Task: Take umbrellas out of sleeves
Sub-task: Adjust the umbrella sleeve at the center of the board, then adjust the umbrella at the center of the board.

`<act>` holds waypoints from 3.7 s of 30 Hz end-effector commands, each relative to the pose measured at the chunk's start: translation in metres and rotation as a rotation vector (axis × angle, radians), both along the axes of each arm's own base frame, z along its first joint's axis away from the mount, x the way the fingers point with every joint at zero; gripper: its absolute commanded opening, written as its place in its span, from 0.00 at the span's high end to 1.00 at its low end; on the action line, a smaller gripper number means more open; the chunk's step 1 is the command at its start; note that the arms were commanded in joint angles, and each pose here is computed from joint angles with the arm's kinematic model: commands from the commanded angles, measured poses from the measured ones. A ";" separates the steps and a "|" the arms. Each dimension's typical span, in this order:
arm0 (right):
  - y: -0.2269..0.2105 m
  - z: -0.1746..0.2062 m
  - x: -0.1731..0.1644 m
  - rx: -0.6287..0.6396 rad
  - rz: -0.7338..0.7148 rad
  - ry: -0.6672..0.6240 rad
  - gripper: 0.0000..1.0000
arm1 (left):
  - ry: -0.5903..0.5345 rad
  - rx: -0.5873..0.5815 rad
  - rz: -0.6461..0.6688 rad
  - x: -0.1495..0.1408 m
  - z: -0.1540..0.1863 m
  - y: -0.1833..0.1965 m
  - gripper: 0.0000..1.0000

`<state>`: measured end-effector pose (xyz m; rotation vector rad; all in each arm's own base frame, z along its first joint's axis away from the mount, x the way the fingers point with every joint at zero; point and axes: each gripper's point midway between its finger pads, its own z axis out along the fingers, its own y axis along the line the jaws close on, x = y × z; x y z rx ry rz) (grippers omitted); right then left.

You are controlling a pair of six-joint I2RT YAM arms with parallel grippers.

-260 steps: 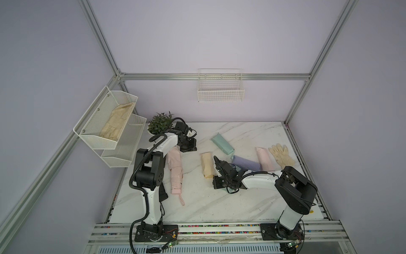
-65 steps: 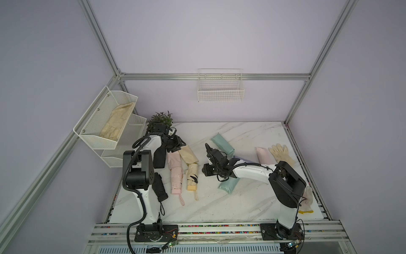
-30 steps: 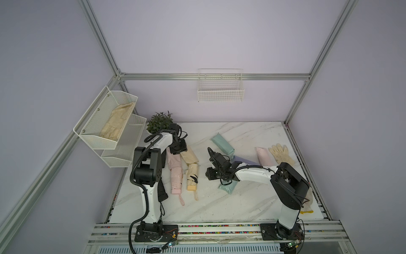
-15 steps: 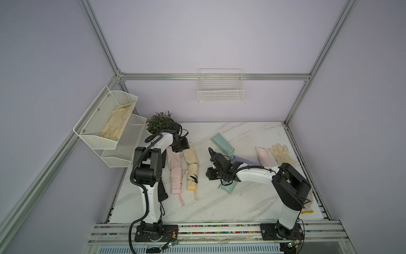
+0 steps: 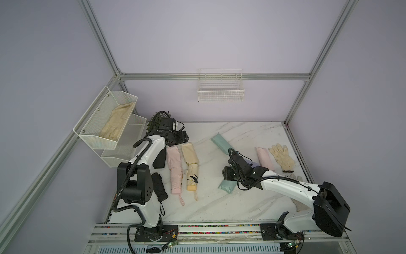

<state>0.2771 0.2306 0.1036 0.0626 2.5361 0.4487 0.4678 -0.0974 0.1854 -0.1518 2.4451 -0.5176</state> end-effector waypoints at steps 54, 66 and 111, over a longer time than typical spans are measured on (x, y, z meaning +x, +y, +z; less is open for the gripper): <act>0.086 -0.053 0.079 -0.009 0.229 0.113 0.25 | 0.009 -0.173 -0.125 -0.003 0.005 -0.032 0.23; 0.036 0.014 -0.059 0.242 0.222 0.108 0.27 | 0.029 -0.185 -0.129 -0.002 -0.001 -0.035 0.23; 0.082 -0.027 -0.067 0.132 0.329 0.130 0.25 | 0.033 -0.194 -0.141 -0.004 0.001 -0.037 0.24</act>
